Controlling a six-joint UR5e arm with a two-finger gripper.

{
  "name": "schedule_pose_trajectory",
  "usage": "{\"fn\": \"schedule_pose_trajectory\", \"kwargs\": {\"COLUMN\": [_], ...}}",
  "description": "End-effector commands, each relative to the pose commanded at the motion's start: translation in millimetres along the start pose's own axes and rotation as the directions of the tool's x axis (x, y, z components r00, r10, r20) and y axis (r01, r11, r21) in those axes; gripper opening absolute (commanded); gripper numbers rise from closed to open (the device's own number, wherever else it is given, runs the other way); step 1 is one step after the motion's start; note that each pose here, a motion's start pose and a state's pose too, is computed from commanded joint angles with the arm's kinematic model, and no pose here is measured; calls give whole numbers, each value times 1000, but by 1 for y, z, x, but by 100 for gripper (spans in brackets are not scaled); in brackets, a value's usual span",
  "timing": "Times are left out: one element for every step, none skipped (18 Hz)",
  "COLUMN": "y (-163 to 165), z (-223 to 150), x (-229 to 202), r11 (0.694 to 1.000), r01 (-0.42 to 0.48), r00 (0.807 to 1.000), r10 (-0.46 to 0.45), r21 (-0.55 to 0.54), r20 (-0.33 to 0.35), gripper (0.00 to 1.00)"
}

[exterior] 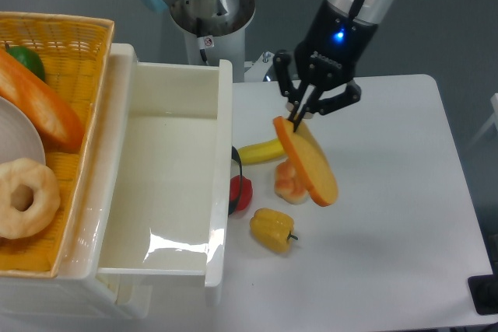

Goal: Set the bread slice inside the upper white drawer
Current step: 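Carry the bread slice over the banana into the open white drawer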

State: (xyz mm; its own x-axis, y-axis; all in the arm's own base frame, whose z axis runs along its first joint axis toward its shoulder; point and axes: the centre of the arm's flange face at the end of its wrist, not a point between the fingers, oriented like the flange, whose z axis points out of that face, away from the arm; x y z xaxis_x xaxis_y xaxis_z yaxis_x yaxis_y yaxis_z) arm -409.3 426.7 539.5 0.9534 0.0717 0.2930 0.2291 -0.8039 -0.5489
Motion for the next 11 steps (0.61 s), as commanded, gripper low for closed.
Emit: {"fn": "schedule_pose_trajectory", "kwargs": {"y": [-3,-5,-5,-4,-4,-1,0,0,1,-1,-2], "z": [3,0,1,2,1,4,7,10,13,16,20], "x": [8,17,22,26,32,36,44,53,56,61,64], "r11": [1000,998,994,989,987,986,986,986,985,985,984], "r01": [17,51,95,121,123,129,125,120,121,121,120], "r00": [1000,998,994,989,988,987,986,984,982,979,977], "r10": [-17,-50,-91,-114,-113,-117,-110,-103,-101,-97,-93], "r21": [10,34,58,80,101,110,114,116,121,127,130], "r20": [-16,-35,-65,-92,-102,-114,-128,-144,-161,-177,-194], "gripper": [0,0,0,0,0,0,0,0,0,0,0]}}
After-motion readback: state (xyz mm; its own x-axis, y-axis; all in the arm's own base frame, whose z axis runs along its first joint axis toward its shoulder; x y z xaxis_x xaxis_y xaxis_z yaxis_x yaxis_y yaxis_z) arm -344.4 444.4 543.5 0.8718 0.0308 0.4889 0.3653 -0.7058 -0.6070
